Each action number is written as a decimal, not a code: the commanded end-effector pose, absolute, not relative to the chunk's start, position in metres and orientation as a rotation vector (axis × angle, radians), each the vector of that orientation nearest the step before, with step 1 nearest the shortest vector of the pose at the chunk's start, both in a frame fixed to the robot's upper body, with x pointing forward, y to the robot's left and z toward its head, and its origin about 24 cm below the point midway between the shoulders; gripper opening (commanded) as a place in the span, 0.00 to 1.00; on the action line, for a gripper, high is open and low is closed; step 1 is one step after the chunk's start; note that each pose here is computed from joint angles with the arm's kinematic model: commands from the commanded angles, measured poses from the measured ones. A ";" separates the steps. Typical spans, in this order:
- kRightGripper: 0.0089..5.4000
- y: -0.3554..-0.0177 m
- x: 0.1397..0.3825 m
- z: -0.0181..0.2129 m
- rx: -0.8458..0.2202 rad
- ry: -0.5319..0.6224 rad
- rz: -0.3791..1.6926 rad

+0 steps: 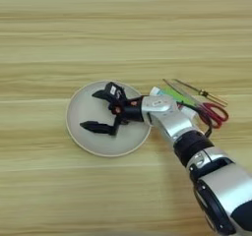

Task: Move the objects on the table

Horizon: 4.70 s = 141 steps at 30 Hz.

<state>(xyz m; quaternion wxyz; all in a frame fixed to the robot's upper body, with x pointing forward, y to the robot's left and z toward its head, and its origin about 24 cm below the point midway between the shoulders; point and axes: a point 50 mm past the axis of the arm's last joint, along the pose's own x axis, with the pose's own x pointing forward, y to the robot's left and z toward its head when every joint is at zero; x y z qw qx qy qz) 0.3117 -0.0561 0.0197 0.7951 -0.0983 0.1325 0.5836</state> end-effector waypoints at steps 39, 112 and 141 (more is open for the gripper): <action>0.99 -0.216 0.323 0.138 -0.308 0.011 1.133; 0.31 -0.224 0.325 0.058 -0.597 0.406 1.087; 0.31 -0.225 0.337 0.140 -0.515 0.009 1.018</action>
